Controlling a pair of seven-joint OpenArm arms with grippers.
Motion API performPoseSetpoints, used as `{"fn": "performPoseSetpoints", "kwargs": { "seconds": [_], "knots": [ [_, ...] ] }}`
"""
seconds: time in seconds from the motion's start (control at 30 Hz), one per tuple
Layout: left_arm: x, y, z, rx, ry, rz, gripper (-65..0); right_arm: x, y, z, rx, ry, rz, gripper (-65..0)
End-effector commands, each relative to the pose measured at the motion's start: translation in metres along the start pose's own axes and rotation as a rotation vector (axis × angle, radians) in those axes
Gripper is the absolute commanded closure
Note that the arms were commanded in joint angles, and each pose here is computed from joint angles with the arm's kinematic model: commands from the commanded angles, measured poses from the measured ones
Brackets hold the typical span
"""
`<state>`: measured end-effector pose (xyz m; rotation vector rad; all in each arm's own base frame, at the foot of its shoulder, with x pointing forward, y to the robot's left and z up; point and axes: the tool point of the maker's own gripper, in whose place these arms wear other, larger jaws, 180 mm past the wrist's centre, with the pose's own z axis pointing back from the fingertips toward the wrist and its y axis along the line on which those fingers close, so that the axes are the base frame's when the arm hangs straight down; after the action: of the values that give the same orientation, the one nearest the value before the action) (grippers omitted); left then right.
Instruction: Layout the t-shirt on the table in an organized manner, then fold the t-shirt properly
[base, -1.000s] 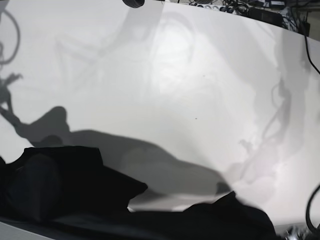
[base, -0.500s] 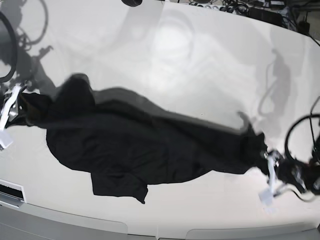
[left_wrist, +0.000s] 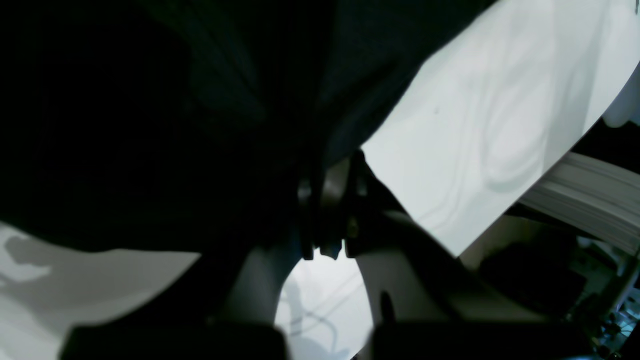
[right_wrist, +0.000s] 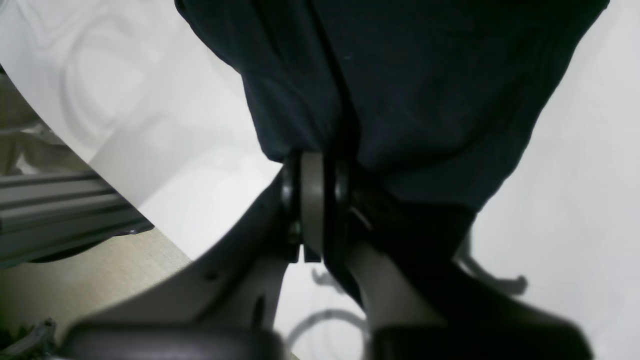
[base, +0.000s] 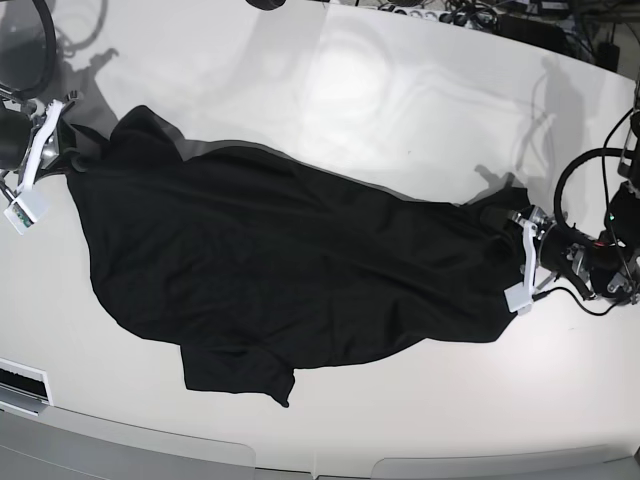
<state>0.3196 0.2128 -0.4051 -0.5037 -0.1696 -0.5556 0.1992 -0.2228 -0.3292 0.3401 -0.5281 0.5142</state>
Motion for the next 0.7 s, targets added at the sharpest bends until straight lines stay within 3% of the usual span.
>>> {"fn": "performPoseSetpoints", "kwargs": {
  "seconds": [0.0, 0.07, 0.13, 0.2, 0.27, 0.33, 0.5, 0.67],
  "knots": [
    [0.018, 0.007, 0.021, 0.024, -0.055, -0.019, -3.6, 0.005, -0.011, 0.008, -0.049, 0.002, 0.038, -23.0],
    [0.024, 0.014, 0.034, 0.051, -0.068, -0.024, -20.5, 0.003, -0.029, 0.012, -0.136, 0.029, 0.058, -37.6],
    [0.032, 0.022, 0.048, 0.084, -0.095, -0.01, -32.1, 0.004, -0.051, 0.019, -0.25, 0.038, 0.021, -40.3],
    [0.038, 0.028, 0.058, 0.113, -0.11, 0.015, -34.5, 0.004, -0.058, 0.021, -0.289, 0.039, 0.0, -40.3],
    [0.042, 0.029, 0.062, 0.12, -0.118, 0.014, -34.5, 0.005, -0.054, 0.02, -0.267, 0.025, -0.01, -40.3],
    [0.043, 0.028, 0.061, 0.116, -0.125, 0.014, -34.5, 0.01, -0.04, 0.017, -0.191, -0.003, -0.024, -40.2],
    [0.043, 0.022, 0.055, 0.076, -0.161, 0.031, -34.5, 0.031, 0.031, 0.011, 0.181, -0.143, -0.019, -40.3],
    [0.042, 0.018, 0.047, 0.057, -0.182, 0.022, -34.5, 0.034, 0.08, -0.006, 0.367, -0.229, -0.116, -40.2]
  ]
}}
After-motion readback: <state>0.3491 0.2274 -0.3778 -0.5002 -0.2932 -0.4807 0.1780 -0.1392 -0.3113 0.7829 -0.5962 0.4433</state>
